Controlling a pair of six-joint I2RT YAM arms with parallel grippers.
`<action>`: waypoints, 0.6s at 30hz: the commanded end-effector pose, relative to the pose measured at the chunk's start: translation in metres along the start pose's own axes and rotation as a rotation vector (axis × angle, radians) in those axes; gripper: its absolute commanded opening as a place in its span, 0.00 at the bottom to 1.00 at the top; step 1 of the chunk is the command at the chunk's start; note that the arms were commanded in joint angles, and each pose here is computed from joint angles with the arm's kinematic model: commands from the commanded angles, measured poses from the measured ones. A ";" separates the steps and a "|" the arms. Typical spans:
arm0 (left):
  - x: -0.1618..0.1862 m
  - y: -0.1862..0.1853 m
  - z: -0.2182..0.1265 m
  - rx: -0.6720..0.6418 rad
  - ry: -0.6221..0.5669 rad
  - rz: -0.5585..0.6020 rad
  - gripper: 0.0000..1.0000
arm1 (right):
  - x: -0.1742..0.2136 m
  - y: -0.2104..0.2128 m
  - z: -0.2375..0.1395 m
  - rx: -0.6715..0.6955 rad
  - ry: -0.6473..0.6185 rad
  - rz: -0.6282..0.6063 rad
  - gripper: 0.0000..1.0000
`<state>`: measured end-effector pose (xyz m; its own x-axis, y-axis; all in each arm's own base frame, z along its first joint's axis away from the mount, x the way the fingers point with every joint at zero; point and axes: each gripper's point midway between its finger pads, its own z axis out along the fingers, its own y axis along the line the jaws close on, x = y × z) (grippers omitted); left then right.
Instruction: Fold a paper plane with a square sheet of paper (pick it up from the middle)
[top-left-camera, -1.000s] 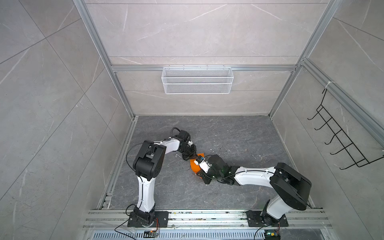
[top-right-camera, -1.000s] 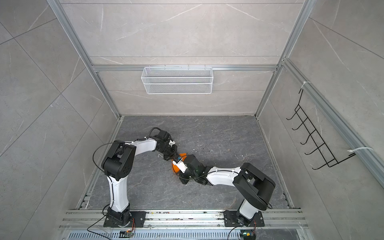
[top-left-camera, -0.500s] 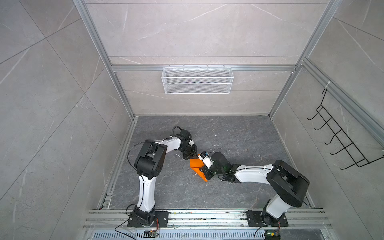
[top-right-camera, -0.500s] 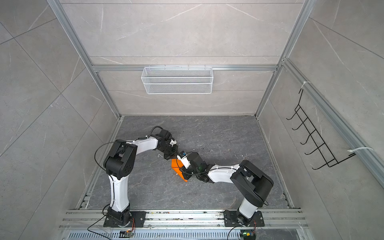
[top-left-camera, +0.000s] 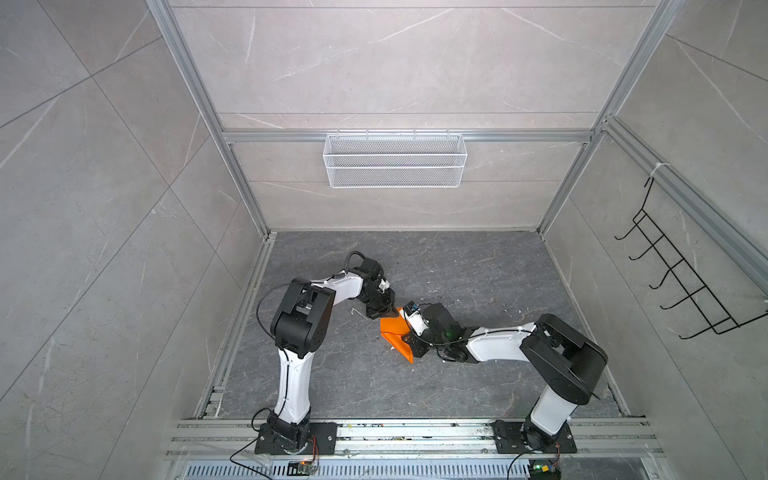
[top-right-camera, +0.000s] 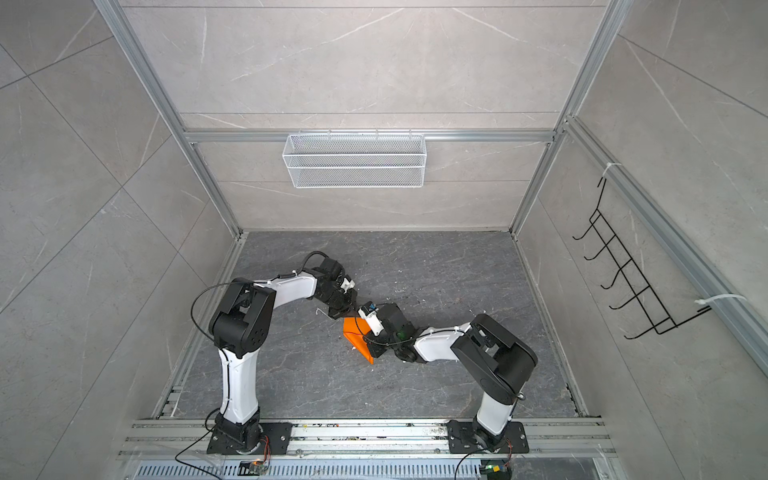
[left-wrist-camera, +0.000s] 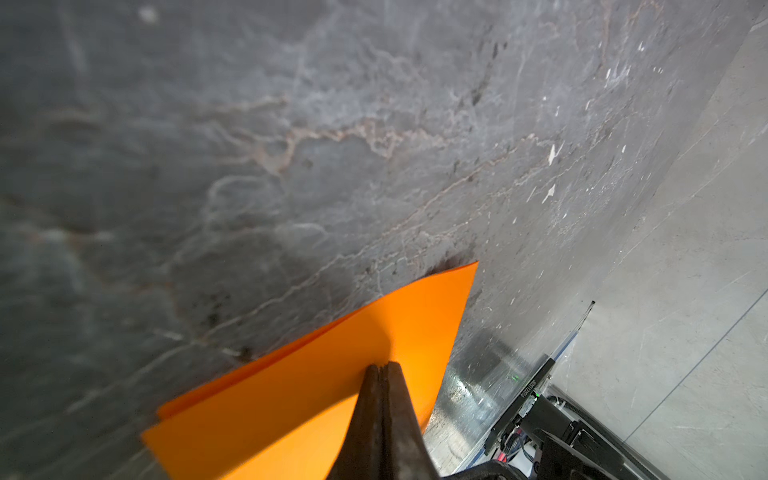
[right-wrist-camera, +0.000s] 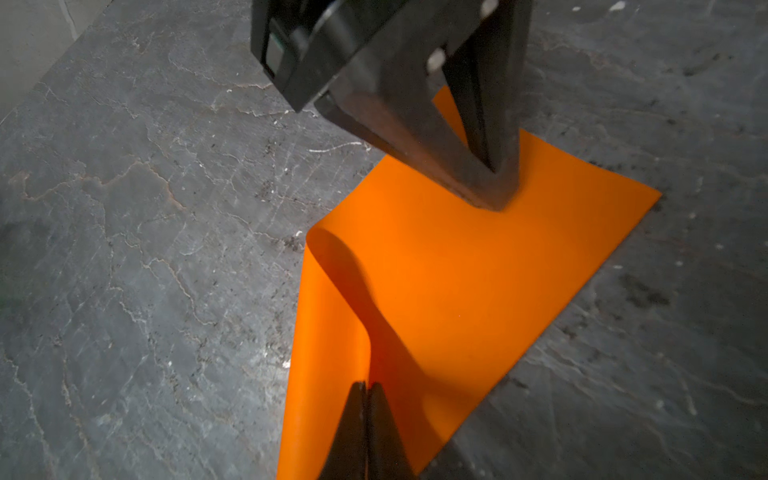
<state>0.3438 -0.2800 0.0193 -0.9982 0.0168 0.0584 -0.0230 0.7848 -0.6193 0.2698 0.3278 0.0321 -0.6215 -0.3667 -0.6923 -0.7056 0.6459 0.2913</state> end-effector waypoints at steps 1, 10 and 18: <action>0.013 0.024 0.018 -0.074 0.064 -0.023 0.00 | -0.005 -0.003 0.005 0.003 0.001 0.016 0.07; 0.013 0.024 0.019 -0.073 0.066 -0.022 0.00 | -0.002 -0.007 0.008 0.017 0.026 0.018 0.07; 0.013 0.023 0.019 -0.073 0.066 -0.021 0.00 | 0.002 -0.013 0.008 0.046 0.036 0.028 0.07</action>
<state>0.3438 -0.2822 0.0190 -0.9973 0.0246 0.0688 -0.0243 0.7767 -0.6294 0.2752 0.3279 0.0254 -0.6353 -0.3749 -0.6752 -0.6938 0.6611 0.2856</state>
